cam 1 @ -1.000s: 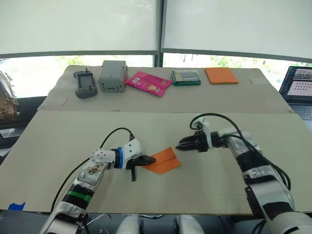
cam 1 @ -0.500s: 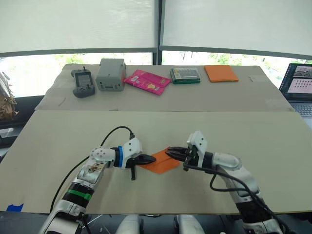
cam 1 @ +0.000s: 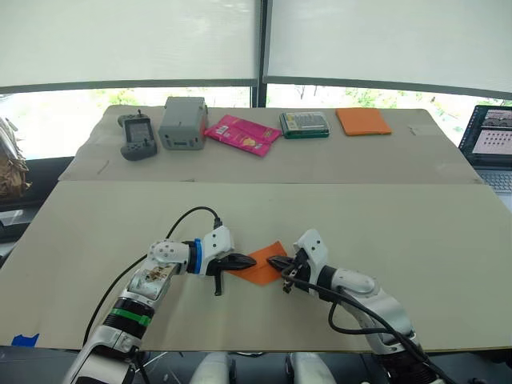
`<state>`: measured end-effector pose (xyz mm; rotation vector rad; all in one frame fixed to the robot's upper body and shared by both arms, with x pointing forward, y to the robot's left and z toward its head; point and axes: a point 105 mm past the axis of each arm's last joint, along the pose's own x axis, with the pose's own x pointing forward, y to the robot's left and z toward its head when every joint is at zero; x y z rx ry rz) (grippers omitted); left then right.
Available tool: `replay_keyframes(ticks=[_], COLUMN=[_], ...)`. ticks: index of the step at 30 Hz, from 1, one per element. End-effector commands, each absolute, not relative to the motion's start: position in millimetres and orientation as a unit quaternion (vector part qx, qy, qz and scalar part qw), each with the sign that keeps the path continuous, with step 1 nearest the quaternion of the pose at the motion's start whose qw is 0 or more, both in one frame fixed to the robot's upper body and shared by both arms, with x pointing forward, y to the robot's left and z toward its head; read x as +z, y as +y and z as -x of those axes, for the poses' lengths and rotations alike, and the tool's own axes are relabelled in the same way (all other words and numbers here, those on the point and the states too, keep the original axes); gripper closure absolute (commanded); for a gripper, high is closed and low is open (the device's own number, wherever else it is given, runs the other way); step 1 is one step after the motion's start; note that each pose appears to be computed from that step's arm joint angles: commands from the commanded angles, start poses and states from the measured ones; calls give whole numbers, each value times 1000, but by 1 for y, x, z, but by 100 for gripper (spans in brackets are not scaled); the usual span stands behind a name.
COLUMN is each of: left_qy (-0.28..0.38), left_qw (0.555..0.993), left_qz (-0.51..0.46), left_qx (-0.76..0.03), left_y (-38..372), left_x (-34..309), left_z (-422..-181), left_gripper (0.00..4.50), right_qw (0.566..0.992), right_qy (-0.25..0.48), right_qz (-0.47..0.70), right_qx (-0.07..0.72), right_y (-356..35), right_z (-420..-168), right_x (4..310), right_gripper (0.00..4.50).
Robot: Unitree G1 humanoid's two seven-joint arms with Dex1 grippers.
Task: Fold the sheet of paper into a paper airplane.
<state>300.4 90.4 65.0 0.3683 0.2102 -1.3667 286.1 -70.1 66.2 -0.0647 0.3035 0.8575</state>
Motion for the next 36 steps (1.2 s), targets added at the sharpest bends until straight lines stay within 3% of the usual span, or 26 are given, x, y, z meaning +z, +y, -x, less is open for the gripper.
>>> replay_keyframes(ticks=[1, 8, 12, 15, 23, 30, 36], left_qy=[122, 121, 118, 118, 113, 101, 105], left_qw=[748, 747, 746, 745, 741, 735, 728], left_qz=[-171, -170, -171, -170, -166, -163, -173], left_qx=[-629, -632, -633, -635, -640, -651, -655], left_y=[94, 91, 91, 91, 87, 78, 73], left_x=[54, 54, 55, 55, 56, 60, 57], left_z=[-298, -300, -300, -299, -296, -293, -295], left_gripper=[450, 450, 450, 450, 450, 450, 450], right_qw=[925, 930, 934, 914, 866, 862, 860], right_qy=[174, 169, 37, 2, 54, 124, 142], right_qz=[53, 88, 92, 111, 197, 209, 206], right_qx=[333, 315, 344, 391, 455, 445, 445], right_y=[-111, -133, -117, -97, -74, -81, -81], right_z=[-297, -301, -310, -302, -285, -284, -283], right_x=[56, 56, 108, 118, 69, 36, 29], right_gripper=[446, 446, 446, 446, 446, 446, 446])
